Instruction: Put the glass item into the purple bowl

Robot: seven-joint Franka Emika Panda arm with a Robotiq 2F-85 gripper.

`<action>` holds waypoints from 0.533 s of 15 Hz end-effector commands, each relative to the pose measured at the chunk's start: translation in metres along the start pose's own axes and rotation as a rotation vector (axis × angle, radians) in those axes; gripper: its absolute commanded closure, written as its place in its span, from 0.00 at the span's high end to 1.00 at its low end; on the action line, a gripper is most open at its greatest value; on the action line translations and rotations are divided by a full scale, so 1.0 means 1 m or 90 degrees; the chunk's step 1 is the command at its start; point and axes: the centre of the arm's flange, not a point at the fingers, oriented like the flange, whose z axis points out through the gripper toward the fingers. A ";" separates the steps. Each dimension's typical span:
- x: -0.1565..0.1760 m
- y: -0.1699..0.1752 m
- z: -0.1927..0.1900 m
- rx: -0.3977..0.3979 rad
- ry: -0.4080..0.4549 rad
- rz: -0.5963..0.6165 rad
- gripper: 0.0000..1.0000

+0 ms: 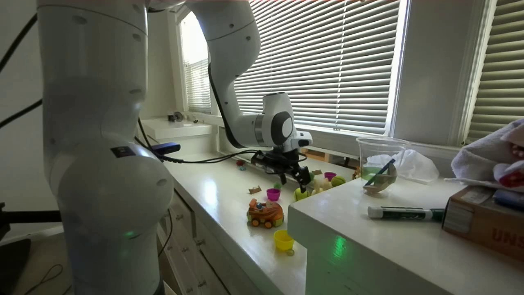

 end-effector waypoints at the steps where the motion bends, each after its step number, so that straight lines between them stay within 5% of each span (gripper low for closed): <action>1: 0.000 -0.001 0.000 0.000 0.000 -0.001 1.00; 8: 0.000 -0.005 0.037 -0.006 0.000 0.000 1.00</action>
